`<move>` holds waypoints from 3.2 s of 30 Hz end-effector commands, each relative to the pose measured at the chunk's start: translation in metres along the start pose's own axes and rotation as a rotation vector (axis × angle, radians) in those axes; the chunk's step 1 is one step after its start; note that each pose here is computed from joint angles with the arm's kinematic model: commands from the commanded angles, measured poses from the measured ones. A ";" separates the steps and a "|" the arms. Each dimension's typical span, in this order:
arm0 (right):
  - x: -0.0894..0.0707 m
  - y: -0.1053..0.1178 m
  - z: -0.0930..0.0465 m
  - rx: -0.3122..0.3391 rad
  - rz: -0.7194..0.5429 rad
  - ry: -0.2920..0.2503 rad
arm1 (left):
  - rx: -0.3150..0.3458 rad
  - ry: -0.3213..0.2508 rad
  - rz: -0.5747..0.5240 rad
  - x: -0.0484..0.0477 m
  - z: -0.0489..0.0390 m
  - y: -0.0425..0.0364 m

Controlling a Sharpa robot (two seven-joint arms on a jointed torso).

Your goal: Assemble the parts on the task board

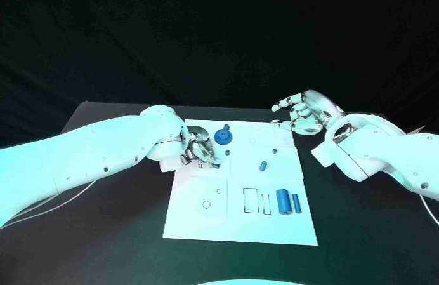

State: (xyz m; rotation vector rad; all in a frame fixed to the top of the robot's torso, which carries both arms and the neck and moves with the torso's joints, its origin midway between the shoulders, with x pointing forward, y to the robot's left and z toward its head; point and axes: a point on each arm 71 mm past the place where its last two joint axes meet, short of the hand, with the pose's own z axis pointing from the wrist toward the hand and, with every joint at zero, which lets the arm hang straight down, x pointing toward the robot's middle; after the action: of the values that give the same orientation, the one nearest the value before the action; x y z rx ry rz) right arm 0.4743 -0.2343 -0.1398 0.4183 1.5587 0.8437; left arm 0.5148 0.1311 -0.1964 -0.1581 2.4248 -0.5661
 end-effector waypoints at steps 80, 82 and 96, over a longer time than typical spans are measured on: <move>0.001 -0.001 0.000 -0.016 -0.012 0.015 | 0.005 -0.181 0.129 0.0145 -0.0126 0.0051; 0.001 -0.001 0.000 -0.016 -0.012 0.015 | 0.005 -0.180 0.128 0.0146 -0.0127 0.0051; 0.001 -0.001 0.001 -0.018 -0.012 0.016 | -0.001 -0.172 0.128 0.0177 -0.0102 0.0070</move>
State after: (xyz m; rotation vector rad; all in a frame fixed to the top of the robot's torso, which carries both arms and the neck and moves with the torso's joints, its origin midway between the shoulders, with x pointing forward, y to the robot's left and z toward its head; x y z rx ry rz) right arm 0.4754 -0.2358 -0.1414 0.4153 1.5610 0.8413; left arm 0.4965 0.1380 -0.1996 -0.0612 2.2317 -0.4737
